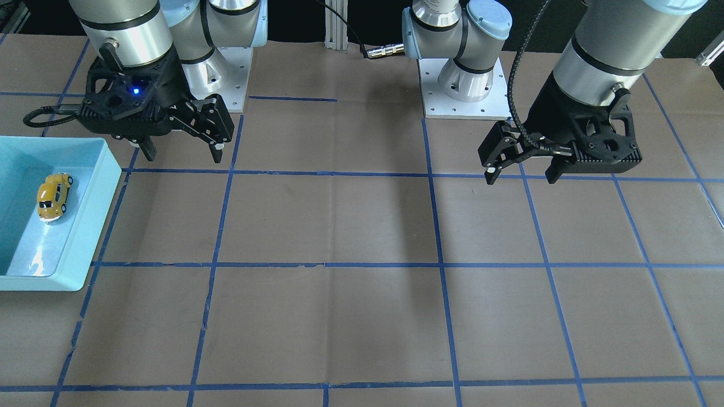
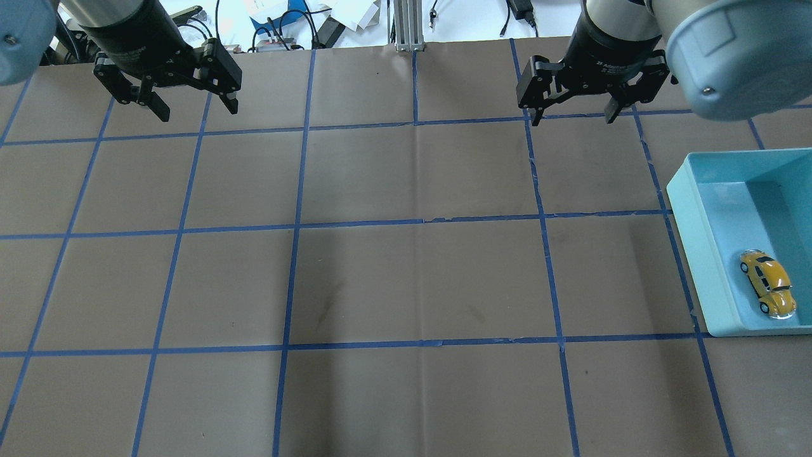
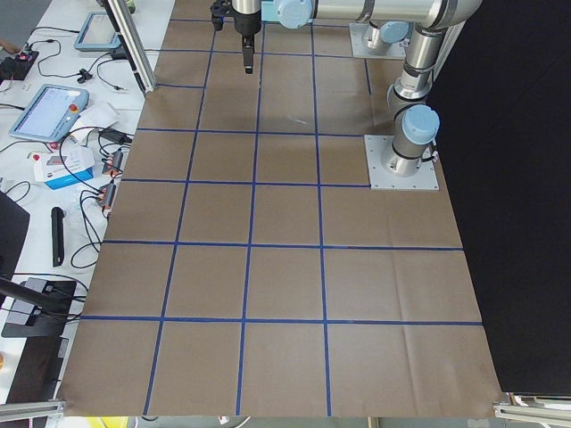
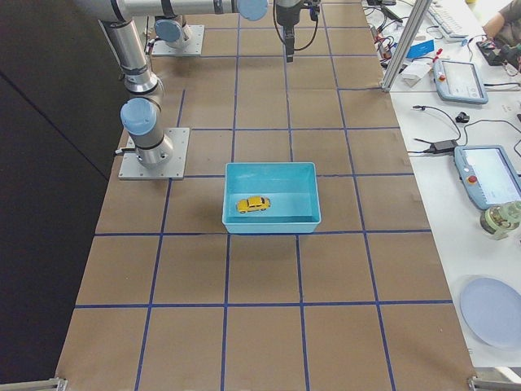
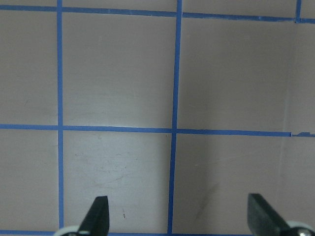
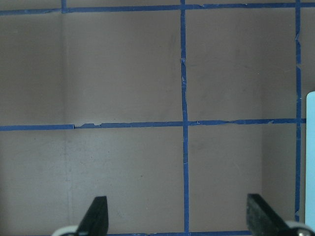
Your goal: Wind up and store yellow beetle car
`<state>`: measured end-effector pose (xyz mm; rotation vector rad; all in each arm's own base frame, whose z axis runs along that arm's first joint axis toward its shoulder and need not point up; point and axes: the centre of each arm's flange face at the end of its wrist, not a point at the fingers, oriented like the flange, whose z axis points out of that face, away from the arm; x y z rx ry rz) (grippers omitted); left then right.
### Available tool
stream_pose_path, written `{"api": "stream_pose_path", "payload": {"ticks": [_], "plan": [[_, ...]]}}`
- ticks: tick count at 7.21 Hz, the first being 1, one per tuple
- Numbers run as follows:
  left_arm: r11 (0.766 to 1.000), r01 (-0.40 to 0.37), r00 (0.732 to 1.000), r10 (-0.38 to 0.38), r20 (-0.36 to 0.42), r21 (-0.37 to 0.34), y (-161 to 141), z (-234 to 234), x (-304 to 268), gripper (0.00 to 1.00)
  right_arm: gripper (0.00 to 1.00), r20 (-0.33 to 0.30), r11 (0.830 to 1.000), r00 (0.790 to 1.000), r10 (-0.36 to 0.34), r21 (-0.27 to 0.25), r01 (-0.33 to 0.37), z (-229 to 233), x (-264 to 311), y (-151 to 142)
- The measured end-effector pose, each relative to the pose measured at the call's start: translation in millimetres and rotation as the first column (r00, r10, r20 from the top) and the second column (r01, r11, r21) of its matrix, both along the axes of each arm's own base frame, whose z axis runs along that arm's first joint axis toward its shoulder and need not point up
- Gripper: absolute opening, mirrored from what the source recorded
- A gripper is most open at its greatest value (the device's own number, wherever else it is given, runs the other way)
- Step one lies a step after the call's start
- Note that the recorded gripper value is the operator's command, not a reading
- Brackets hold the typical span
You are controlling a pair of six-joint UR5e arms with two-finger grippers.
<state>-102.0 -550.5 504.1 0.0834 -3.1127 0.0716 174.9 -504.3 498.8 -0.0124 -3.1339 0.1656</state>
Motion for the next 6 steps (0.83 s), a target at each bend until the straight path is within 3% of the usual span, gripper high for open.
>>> {"api": "stream_pose_path", "payload": {"ticks": [6], "plan": [[1.000, 0.000, 1.000, 0.000, 0.000, 0.000, 0.2, 0.1, 0.0, 1.00, 1.00, -0.012, 0.998, 0.999, 0.036, 0.044, -0.035, -8.4, 16.4, 10.2]]}}
